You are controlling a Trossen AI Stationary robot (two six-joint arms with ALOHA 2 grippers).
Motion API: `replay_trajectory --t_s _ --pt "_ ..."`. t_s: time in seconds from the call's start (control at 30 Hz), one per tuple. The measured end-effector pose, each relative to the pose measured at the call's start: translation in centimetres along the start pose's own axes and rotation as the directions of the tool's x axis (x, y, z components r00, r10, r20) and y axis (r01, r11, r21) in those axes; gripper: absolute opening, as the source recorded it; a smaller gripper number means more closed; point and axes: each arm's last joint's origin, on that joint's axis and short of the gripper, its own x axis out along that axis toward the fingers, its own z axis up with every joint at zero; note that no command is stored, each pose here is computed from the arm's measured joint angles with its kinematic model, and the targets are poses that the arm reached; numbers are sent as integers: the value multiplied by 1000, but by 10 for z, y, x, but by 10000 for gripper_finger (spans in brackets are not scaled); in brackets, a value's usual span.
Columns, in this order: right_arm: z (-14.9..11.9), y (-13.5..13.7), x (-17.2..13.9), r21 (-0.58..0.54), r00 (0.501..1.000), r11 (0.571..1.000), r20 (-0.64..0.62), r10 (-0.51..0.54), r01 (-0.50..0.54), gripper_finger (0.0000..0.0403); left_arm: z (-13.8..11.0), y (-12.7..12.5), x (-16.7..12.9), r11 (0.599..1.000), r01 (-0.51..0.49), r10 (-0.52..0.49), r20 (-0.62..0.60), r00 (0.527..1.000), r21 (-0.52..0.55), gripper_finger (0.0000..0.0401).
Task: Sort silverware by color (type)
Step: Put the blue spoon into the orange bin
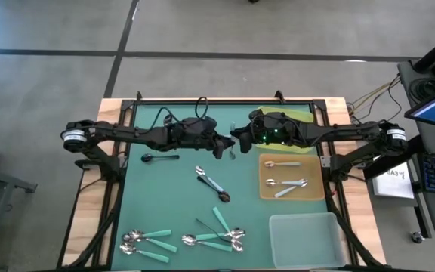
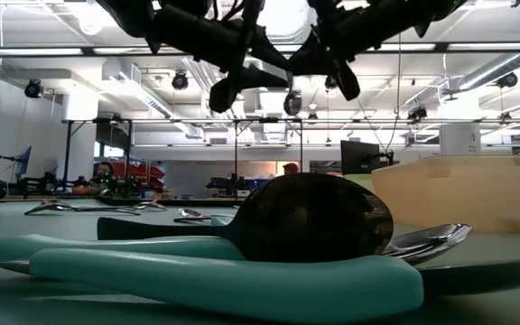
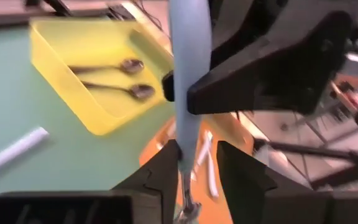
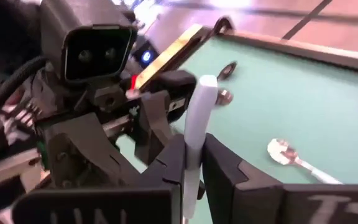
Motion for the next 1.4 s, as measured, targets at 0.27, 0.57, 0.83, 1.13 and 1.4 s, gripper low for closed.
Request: replay_trajectory --t_s 0.27,0.57,0.83,1.13,1.4 --pt "-4 -10 -15 12 960 994 -257 112 -113 23 -32 1 -16 989 118 -147 -517 843 -90 113" --pt "-23 -4 -47 23 840 986 -519 155 -167 23 -128 -36 -84 990 -75 134 -938 319 116 114" --pt "-44 29 -83 105 747 970 -622 235 -218 23 -194 -73 -113 948 -29 313 -910 273 317 114" --pt "-94 58 -108 117 619 993 -777 113 -34 23 -233 -82 -128 917 -83 397 -884 248 389 114" --pt "-103 35 -119 -195 684 941 -648 -335 276 23 -237 -80 -129 884 -108 462 -816 348 454 114"
